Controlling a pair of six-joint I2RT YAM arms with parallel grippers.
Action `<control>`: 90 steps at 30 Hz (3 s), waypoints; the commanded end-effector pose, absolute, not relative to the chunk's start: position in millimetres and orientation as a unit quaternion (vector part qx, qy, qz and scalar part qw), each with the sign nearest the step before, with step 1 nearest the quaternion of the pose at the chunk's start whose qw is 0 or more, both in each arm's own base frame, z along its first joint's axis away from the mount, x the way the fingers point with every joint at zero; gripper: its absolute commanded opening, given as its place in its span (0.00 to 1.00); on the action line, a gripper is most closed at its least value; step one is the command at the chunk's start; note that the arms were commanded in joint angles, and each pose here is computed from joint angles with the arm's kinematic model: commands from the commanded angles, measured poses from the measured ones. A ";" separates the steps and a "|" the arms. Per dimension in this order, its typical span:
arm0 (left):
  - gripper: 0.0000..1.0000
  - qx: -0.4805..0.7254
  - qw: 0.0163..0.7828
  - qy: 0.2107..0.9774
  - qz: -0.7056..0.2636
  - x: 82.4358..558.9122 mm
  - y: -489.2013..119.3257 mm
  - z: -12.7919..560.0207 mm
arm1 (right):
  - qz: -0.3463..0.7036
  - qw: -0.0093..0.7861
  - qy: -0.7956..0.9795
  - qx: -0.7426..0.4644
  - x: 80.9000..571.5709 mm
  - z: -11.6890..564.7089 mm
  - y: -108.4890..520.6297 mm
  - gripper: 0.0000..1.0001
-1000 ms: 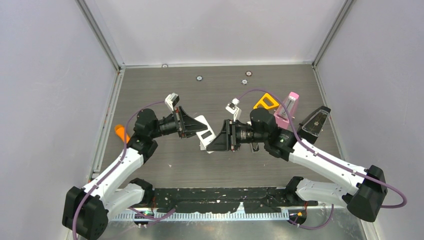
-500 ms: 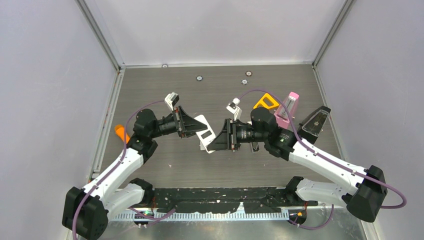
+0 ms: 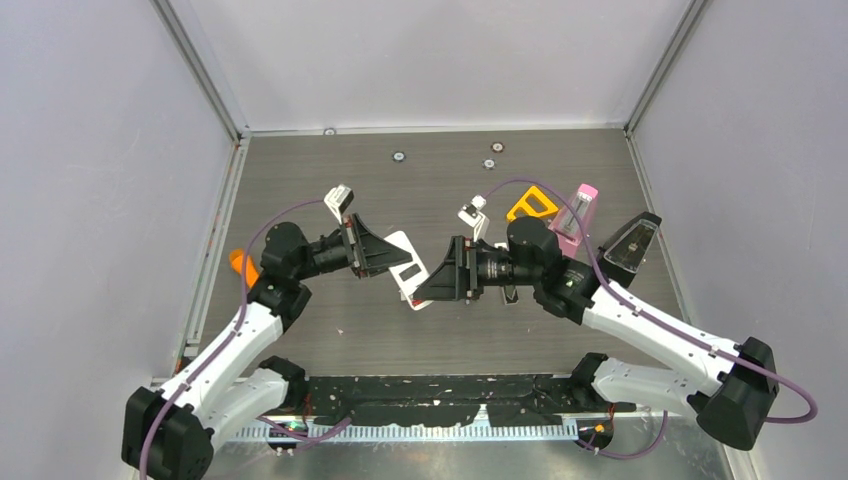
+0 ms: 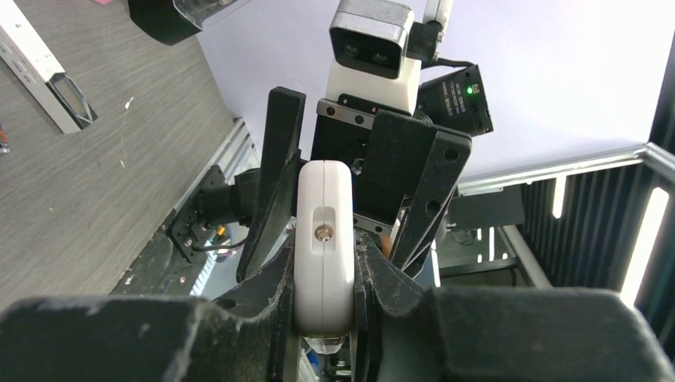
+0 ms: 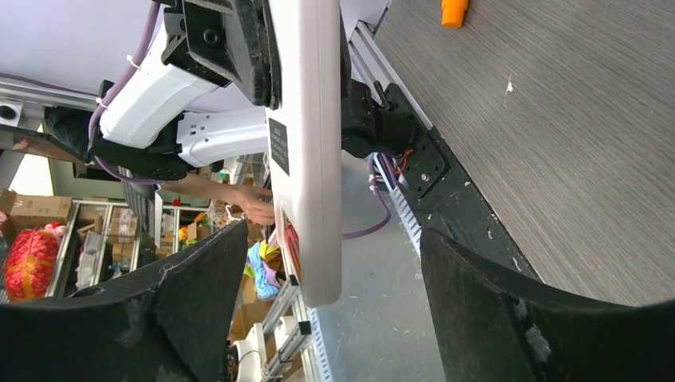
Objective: Load the batteries into the remote control
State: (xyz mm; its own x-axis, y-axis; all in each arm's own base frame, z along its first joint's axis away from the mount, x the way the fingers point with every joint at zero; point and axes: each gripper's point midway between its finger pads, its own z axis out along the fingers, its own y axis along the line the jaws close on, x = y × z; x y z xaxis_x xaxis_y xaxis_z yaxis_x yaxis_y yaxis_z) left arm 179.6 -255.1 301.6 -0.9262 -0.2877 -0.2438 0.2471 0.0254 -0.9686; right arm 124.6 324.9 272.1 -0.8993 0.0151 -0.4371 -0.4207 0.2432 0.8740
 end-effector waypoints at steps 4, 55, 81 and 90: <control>0.00 0.041 0.259 0.677 -0.688 169.5 -248.9 317.7 | 0.596 0.251 0.746 -0.159 129.4 297.4 315.5 0.82; 0.00 0.077 0.380 0.688 -0.613 171.4 -229.8 304.1 | 0.509 0.321 0.782 -0.161 146.4 289.9 290.0 0.79; 0.00 -0.054 0.448 0.699 -0.554 196.7 -196.7 251.6 | 0.023 0.326 0.945 0.023 254.9 102.6 202.7 0.33; 0.00 -0.042 0.464 0.681 -0.564 199.9 -199.0 255.7 | -0.016 0.301 0.952 0.051 284.5 67.0 204.3 0.28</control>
State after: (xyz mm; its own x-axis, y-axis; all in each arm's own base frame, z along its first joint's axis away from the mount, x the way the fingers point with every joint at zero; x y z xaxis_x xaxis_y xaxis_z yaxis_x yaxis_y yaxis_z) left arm 196.2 -198.3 231.1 -0.6286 -0.5482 -0.5516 0.3854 0.3965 -0.8332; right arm 254.2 198.2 55.4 -0.8615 0.0240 -0.5072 0.0452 0.9985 -0.0295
